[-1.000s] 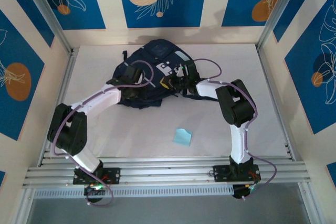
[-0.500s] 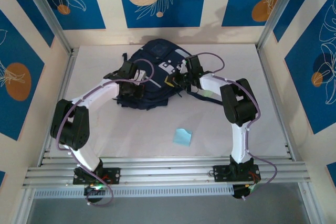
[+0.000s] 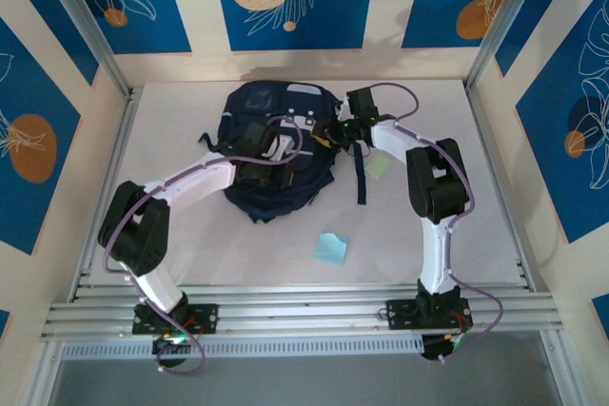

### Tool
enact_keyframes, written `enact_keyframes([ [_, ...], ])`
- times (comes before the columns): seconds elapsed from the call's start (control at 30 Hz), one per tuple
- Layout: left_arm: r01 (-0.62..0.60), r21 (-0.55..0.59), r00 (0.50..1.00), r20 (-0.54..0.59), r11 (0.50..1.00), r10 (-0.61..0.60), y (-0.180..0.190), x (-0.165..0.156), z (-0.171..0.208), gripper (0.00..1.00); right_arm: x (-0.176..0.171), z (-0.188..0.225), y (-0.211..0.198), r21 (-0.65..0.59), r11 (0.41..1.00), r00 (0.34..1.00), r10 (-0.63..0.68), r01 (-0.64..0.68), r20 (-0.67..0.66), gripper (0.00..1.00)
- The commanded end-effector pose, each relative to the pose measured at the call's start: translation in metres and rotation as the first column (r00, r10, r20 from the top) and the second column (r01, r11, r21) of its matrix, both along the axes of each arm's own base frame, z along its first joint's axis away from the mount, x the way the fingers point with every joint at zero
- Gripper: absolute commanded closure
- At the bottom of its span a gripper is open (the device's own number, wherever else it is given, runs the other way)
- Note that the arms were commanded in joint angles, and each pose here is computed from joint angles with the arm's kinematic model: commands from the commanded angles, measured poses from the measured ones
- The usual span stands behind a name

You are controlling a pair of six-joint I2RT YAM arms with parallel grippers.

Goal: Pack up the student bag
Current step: Unzip the student bag at the top-center of the table.

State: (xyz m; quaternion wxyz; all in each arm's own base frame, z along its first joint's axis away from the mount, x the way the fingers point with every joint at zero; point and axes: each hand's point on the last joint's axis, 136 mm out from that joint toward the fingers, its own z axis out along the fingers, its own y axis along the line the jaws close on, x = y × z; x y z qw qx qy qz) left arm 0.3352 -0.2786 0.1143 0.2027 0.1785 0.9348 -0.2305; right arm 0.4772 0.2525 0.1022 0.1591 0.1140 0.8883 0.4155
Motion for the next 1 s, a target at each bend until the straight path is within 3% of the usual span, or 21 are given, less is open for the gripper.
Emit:
enact_keyframes([
  [0.0,-0.047,-0.097,0.998,-0.056,0.994,0.041,-0.023,0.006,0.012,1.0,-0.014,0.033,-0.015,0.024,0.996,0.995,-0.084,0.083,0.053,0.63],
  [0.23,-0.056,-0.162,0.998,-0.033,0.985,0.052,-0.046,0.012,0.022,1.0,-0.058,0.032,0.001,0.105,0.992,0.997,-0.074,0.075,-0.015,0.61],
  [0.47,-0.056,-0.188,0.998,-0.015,0.981,0.055,-0.057,0.008,0.025,1.0,-0.08,-0.001,0.015,0.105,0.99,0.991,-0.08,0.092,-0.11,0.61],
  [0.8,-0.065,-0.194,0.998,-0.013,0.979,0.064,-0.06,0.009,0.022,1.0,-0.117,0.003,-0.008,0.062,0.988,0.985,-0.133,0.14,-0.111,0.55],
  [0.97,-0.032,-0.214,0.999,-0.009,0.976,0.031,-0.072,0.006,0.03,1.0,-0.115,0.0,-0.001,0.093,0.983,0.982,-0.147,0.158,-0.118,0.55],
])
